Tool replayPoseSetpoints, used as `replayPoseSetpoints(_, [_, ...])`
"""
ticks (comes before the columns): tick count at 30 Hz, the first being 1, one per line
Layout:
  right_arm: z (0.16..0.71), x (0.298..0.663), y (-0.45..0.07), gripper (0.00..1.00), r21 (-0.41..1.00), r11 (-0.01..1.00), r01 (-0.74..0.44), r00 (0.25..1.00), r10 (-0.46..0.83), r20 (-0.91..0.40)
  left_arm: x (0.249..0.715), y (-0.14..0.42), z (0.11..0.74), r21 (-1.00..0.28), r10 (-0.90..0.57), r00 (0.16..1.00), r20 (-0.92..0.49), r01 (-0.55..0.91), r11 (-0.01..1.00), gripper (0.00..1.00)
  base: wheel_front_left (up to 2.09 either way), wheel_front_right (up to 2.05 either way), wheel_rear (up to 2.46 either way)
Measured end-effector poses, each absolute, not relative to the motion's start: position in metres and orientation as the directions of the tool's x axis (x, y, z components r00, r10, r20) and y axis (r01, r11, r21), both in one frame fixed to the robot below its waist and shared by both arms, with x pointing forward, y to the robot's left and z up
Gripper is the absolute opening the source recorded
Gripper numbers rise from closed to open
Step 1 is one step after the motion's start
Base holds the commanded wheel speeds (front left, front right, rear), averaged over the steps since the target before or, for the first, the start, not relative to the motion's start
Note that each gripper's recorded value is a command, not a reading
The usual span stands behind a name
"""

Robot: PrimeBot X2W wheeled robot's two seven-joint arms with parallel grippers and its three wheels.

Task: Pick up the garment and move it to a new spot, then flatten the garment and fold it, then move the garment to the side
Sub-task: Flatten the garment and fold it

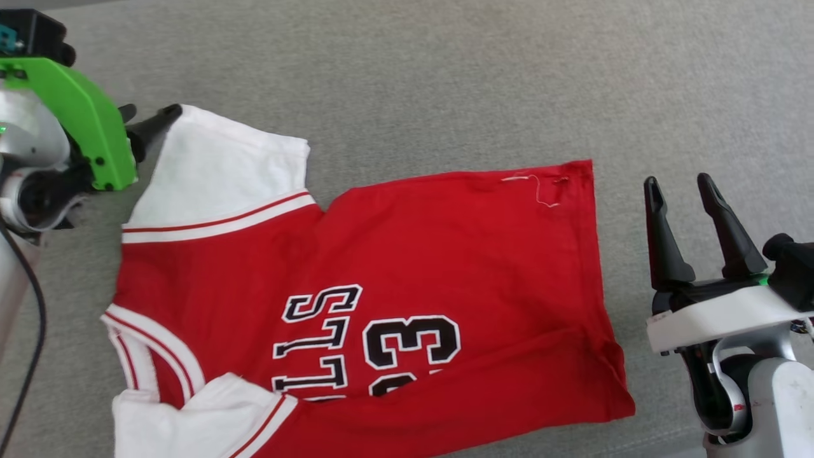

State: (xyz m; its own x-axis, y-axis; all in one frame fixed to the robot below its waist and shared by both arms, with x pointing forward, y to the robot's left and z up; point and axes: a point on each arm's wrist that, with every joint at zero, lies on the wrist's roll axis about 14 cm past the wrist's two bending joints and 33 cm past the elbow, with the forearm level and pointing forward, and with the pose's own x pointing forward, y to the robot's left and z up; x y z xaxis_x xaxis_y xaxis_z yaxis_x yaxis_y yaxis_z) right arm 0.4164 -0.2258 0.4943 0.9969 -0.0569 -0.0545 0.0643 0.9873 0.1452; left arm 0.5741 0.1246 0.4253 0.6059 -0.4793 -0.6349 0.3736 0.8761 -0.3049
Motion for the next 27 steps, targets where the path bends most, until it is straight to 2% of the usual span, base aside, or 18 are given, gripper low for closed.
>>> replayPoseSetpoints(6, [0.473,0.411,-0.242,1.00,0.141,0.982,0.126,0.987,-0.110,-0.113,0.584,0.123,0.385,-0.326,-0.464,0.493,-0.736,0.342,0.881,1.00,0.00,0.00,0.00])
replayPoseSetpoints(9, [0.466,0.408,-0.249,1.00,0.140,0.978,0.152,0.982,-0.134,-0.131,0.584,0.118,0.366,-0.385,-0.481,0.434,-0.762,0.293,0.875,1.00,0.00,0.00,0.00])
replayPoseSetpoints(10, [0.460,0.404,-0.256,1.00,0.133,0.975,0.176,0.976,-0.156,-0.149,0.583,0.115,0.355,-0.411,-0.491,0.377,-0.785,0.276,0.869,1.00,0.00,0.00,0.00])
replayPoseSetpoints(12, [0.457,0.402,-0.260,1.00,0.127,0.973,0.190,0.973,-0.169,-0.159,0.581,0.115,0.351,-0.414,-0.492,0.338,-0.802,0.278,0.867,1.00,0.00,0.00,0.00])
replayPoseSetpoints(13, [0.456,0.401,-0.263,1.00,0.125,0.972,0.197,0.971,-0.176,-0.164,0.580,0.114,0.350,-0.414,-0.492,0.321,-0.809,0.281,0.866,0.44,0.00,0.00,0.00])
replayPoseSetpoints(14, [0.455,0.401,-0.264,1.00,0.124,0.972,0.201,0.970,-0.179,-0.166,0.580,0.113,0.350,-0.414,-0.492,0.315,-0.812,0.285,0.865,0.00,0.00,0.00,0.00])
replayPoseSetpoints(19, [0.452,0.404,-0.263,1.00,0.146,0.969,0.201,0.967,-0.173,-0.186,0.572,0.108,0.349,-0.426,-0.501,0.290,-0.815,0.285,0.858,0.00,0.00,0.00,0.00])
replayPoseSetpoints(24, [0.451,0.417,-0.249,1.00,0.190,0.970,0.153,0.969,-0.109,-0.223,0.570,0.105,0.360,-0.406,-0.499,0.324,-0.804,0.314,0.858,0.00,0.00,0.00,0.00])
replayPoseSetpoints(27, [0.443,0.423,-0.242,1.00,0.212,0.971,0.112,0.953,-0.044,-0.301,0.567,0.101,0.371,-0.388,-0.502,0.353,-0.790,0.346,0.854,0.00,0.00,0.00,0.00])
